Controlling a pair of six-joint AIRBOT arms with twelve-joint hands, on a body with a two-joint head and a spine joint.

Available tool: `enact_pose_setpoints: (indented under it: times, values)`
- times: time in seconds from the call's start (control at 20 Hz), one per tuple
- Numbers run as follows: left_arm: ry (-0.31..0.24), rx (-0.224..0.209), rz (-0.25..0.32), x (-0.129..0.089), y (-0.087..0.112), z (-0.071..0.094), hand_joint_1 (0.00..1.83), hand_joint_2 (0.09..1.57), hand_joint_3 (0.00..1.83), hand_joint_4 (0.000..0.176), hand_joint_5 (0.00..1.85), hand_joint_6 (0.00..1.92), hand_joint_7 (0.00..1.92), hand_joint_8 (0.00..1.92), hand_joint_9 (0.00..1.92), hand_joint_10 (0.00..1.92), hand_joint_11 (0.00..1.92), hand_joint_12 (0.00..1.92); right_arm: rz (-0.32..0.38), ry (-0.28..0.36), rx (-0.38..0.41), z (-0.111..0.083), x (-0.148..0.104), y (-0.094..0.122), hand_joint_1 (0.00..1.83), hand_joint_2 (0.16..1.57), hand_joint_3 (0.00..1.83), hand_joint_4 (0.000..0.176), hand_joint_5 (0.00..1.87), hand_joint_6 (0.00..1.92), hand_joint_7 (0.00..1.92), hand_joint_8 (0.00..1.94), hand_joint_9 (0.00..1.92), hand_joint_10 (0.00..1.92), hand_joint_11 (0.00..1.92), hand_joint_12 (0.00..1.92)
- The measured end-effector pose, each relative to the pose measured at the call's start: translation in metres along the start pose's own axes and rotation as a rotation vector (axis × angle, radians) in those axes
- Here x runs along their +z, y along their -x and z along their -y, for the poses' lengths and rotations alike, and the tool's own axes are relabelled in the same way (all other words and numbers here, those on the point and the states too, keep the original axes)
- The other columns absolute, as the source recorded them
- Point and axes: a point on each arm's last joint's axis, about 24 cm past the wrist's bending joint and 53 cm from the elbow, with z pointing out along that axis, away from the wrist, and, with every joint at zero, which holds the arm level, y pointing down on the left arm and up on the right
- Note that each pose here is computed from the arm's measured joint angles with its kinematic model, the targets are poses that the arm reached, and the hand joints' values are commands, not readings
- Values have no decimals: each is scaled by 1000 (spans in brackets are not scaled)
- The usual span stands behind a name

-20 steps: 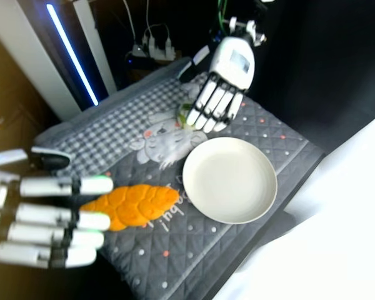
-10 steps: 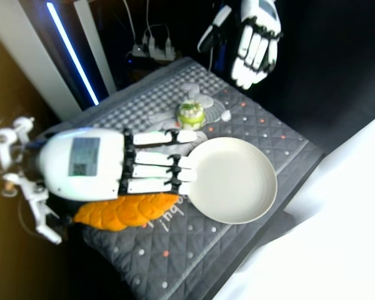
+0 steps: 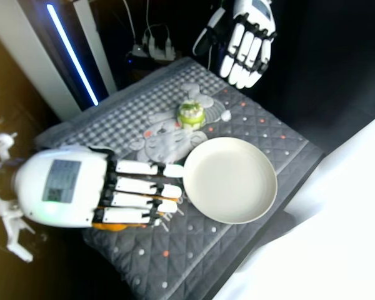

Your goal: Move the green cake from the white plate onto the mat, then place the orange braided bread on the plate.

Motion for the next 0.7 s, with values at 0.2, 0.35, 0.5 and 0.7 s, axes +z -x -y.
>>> enact_pose_setpoints:
  times: [0.2,0.35,0.5,0.7]
  values:
    - [-19,2,23,-2,6,5,942,742,0,47,235,0,289,0,391,5,6,1169,-19,-25,-11,6,0,-5,764,685,2,23,5,1,270,27,298,5,0,1093]
    - [-23,5,28,-6,6,7,945,752,3,26,214,3,302,8,385,15,0,1086,-42,-54,-14,13,0,-13,666,653,0,69,23,2,206,10,252,6,0,893]
    - [-17,3,31,-11,6,6,948,747,0,42,230,4,281,0,372,2,24,1162,-55,-120,70,36,-14,-31,694,612,0,107,17,0,201,1,213,3,0,661]
    - [-12,8,36,-11,8,5,958,758,4,30,285,10,319,11,402,12,72,1181,-44,-146,96,50,-27,-34,644,642,9,86,23,8,202,1,203,0,0,645]
